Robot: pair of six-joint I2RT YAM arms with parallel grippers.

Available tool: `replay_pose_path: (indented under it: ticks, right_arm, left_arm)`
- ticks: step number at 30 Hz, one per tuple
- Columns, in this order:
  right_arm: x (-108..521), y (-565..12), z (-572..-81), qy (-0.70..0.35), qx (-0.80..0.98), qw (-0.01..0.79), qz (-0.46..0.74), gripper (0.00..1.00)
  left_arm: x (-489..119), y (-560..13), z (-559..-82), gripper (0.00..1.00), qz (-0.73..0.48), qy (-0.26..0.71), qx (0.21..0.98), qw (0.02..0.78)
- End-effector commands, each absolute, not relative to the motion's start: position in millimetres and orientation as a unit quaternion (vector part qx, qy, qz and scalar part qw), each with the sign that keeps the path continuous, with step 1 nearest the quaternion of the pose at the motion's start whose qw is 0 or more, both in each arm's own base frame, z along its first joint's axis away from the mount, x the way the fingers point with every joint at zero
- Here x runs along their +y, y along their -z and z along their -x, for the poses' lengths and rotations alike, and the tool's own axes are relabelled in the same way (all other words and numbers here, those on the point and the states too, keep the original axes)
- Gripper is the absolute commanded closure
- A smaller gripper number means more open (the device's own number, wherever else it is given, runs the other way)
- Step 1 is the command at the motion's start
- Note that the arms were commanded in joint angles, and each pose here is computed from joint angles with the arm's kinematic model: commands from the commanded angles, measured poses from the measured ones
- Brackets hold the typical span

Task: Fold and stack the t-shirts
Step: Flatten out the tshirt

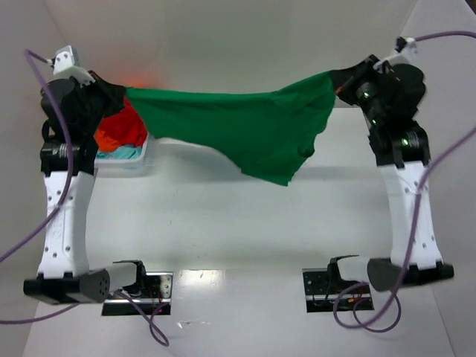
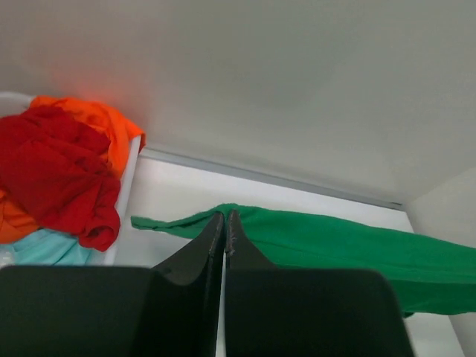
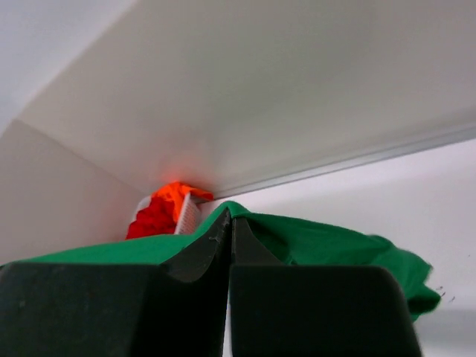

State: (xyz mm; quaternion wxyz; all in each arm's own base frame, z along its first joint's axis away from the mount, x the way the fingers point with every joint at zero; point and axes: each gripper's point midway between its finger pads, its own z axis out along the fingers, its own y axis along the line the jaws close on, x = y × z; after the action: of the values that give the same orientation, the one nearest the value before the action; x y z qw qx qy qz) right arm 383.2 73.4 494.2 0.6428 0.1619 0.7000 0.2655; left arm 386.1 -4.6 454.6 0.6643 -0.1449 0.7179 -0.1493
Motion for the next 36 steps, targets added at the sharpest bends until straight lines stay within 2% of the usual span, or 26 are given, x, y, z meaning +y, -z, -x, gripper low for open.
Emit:
replay_pose_path:
  ticks: [1,2,3,10,11,15,19,24,25,27,31,36]
  right_arm:
    - [61.2,-539.2,-312.3,-0.263,0.649,0.7,-0.14,1.0]
    - [59.9,-543.7,-298.6,-0.266,0.64,0.707,-0.138,1.0]
    - [60.4,-556.8,-264.7,-0.28,0.621,0.721,-0.128,1.0]
    - [63.1,-573.5,-155.3,-0.313,0.589,0.739,-0.094,1.0]
    - [62.4,-573.7,-147.8,-0.313,0.586,0.741,-0.093,1.0]
    - [54.7,-596.8,-114.4,-0.311,0.556,0.765,-0.095,1.0]
    - [57.0,-606.8,-122.6,-0.314,0.556,0.764,-0.091,1.0]
    - [48.7,-581.3,-203.6,-0.268,0.6,0.743,-0.128,1.0]
    - [50.8,-566.9,-226.0,-0.265,0.613,0.733,-0.131,1.0]
    - [51.7,-547.7,-254.2,-0.257,0.631,0.718,-0.139,1.0]
    - [54.7,-477.6,-322.2,-0.234,0.688,0.668,-0.161,1.0]
    - [52.5,-410.7,-367.9,-0.211,0.721,0.633,-0.186,1.0]
  left_arm:
    - [-15.6,-490.8,-334.0,1.0,0.105,0.153,0.69,0.7]
    - [-17.3,-504.4,-308.7,1.0,0.1,0.154,0.673,0.716]
    - [-23.4,-504.2,-296.0,1.0,0.096,0.159,0.673,0.716]
    - [-26.5,-527.3,-184.6,1.0,0.108,0.179,0.611,0.764]
    - [-26.4,-535.1,-163.5,1.0,0.103,0.182,0.591,0.779]
    - [-21.7,-545.4,-127.6,1.0,0.112,0.184,0.562,0.799]
    - [-13.9,-555.0,-118.3,1.0,0.127,0.182,0.548,0.806]
    - [-13.3,-524.3,-190.1,1.0,0.146,0.163,0.597,0.772]
    - [-16.0,-493.9,-220.2,1.0,0.15,0.154,0.631,0.745]
    - [-22.0,-473.6,-246.3,1.0,0.149,0.16,0.647,0.73]
    - [-27.4,-407.8,-302.8,1.0,0.155,0.144,0.704,0.678]
    - [-29.3,-355.7,-346.0,1.0,0.158,0.126,0.737,0.645]
